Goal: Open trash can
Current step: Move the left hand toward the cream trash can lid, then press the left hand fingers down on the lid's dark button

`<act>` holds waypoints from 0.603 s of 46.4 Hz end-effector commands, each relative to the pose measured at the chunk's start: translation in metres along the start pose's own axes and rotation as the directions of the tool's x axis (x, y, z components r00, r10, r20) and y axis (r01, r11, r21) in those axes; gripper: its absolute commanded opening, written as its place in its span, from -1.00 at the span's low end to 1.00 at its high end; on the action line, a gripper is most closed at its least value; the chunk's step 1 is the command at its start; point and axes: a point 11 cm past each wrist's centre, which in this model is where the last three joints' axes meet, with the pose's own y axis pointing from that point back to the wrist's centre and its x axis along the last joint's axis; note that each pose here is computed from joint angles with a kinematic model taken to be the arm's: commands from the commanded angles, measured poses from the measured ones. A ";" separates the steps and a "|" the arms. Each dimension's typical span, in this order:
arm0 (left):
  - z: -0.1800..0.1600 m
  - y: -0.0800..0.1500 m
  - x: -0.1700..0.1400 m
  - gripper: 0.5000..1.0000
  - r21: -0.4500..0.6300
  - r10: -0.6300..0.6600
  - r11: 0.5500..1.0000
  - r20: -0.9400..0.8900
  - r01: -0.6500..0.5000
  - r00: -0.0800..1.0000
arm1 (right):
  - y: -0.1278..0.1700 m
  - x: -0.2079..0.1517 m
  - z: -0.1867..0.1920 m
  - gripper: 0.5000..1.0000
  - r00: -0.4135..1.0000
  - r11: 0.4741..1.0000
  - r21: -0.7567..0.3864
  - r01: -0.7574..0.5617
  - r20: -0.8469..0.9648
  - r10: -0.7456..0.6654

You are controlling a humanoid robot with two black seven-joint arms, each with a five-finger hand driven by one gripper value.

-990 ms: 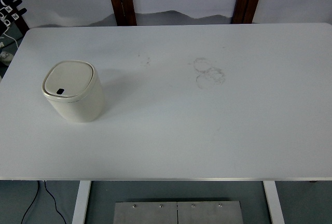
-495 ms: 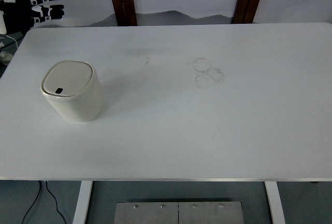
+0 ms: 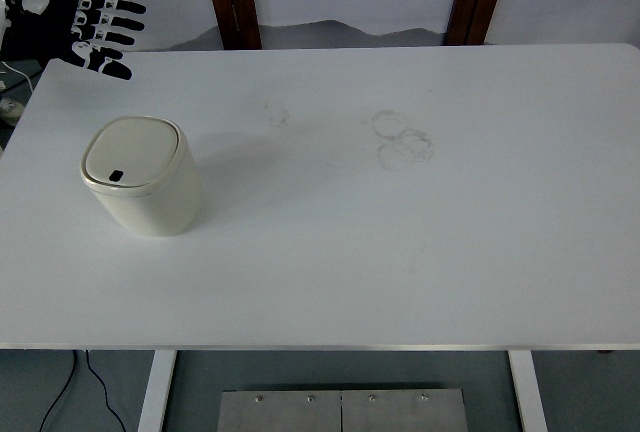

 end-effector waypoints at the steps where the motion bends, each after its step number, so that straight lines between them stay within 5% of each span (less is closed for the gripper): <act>1: -0.003 0.004 -0.005 1.00 0.041 -0.011 0.999 0.026 0.010 1.000 | 0.000 0.000 0.000 0.98 1.000 1.000 0.000 0.000 -0.001 0.000; 28: -0.029 0.008 -0.035 1.00 0.176 -0.099 0.980 0.054 0.088 0.994 | 0.000 0.000 -0.001 0.98 1.000 1.000 0.001 -0.001 0.001 0.001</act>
